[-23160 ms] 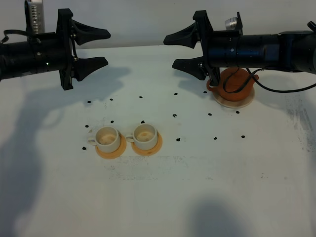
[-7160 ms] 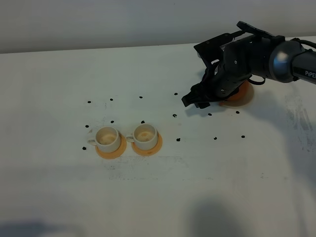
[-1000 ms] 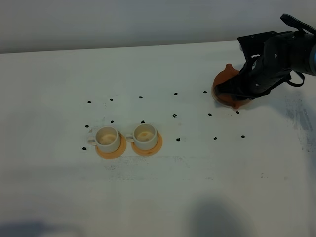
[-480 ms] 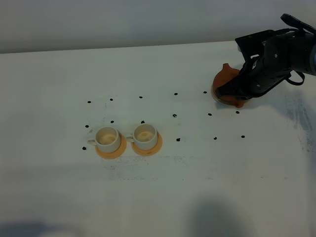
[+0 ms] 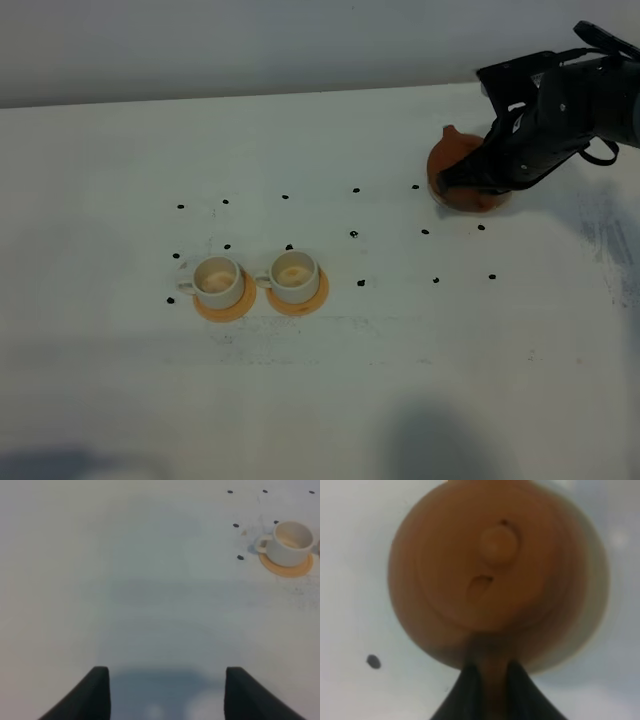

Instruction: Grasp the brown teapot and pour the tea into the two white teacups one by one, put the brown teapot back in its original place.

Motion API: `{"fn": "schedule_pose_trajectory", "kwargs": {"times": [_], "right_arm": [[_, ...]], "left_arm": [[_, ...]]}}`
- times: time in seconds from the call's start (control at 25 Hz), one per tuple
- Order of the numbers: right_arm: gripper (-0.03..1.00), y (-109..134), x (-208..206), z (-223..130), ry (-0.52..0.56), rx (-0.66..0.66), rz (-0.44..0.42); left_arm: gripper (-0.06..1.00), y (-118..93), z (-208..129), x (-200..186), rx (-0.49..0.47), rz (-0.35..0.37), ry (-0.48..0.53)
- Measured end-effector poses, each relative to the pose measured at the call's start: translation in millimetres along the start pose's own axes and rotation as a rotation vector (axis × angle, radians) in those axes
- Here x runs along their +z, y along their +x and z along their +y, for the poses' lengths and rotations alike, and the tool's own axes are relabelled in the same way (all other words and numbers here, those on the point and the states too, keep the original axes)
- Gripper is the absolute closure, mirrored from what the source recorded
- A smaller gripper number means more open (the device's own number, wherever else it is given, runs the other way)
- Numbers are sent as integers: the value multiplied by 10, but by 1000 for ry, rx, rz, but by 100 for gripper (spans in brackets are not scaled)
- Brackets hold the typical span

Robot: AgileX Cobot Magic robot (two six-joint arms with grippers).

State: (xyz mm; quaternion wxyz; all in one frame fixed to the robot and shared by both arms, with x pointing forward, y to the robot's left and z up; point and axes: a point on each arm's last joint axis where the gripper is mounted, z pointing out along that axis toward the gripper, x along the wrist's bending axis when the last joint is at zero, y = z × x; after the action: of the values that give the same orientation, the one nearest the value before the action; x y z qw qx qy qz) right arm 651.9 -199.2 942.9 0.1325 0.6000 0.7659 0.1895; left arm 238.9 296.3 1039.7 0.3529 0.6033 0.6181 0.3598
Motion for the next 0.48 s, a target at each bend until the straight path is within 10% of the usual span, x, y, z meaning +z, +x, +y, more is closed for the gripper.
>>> {"fn": "schedule_pose_trajectory", "kwargs": {"times": [0.48], "right_arm": [[85,59,-382,112,-81,-45,4]], "left_arm": [[44,0,0,0,0,0,0]]}}
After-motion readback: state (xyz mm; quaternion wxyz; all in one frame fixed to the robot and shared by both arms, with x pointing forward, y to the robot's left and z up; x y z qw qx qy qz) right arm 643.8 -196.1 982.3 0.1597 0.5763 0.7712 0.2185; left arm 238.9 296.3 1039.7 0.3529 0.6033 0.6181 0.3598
